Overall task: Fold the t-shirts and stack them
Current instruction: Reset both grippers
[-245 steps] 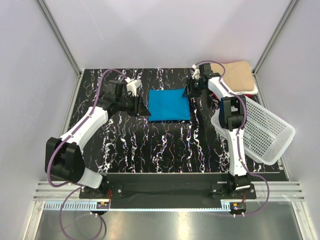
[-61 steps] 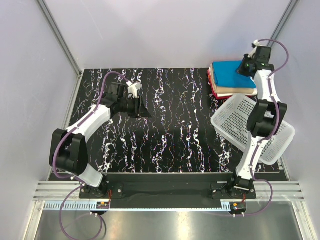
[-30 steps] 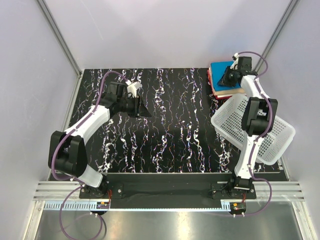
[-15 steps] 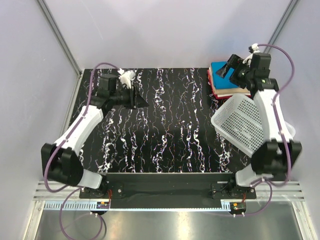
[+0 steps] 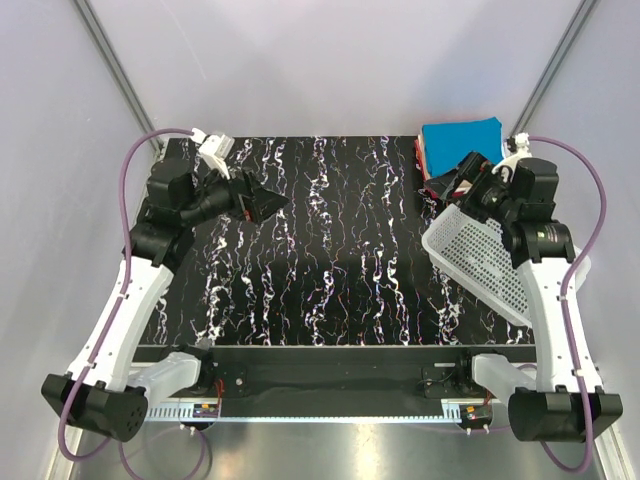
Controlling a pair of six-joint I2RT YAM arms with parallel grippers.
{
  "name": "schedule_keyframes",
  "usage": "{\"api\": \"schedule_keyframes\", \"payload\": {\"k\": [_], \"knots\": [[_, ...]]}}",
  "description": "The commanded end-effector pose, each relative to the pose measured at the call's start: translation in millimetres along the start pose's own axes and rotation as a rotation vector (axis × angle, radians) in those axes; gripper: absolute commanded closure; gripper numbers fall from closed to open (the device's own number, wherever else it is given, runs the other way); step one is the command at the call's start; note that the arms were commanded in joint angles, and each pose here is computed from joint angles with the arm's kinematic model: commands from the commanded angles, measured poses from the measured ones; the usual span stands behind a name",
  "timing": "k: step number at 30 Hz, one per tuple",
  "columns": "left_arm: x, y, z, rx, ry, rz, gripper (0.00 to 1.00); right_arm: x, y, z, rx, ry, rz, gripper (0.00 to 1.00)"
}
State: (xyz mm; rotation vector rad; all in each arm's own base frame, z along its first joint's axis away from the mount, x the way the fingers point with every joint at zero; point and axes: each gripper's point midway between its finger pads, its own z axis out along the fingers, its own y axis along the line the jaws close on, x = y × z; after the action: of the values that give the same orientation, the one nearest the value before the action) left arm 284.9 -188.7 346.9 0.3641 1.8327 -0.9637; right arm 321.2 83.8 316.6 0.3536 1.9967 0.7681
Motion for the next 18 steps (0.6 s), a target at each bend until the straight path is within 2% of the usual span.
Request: {"api": "schedule_keyframes", "payload": {"k": [1, 18], "knots": [[1.7, 4.3, 0.5, -0.01, -0.02, -0.004, 0.01, -12.4, 15.4, -19.5, -0.028, -0.075, -0.033, 0.0], [-0.9, -7.9, -8.0, 0.024, -0.035, -0.002, 0.01, -14.2, 11.0, -27.7, 0.003, -0.11, -0.051, 0.0]]}}
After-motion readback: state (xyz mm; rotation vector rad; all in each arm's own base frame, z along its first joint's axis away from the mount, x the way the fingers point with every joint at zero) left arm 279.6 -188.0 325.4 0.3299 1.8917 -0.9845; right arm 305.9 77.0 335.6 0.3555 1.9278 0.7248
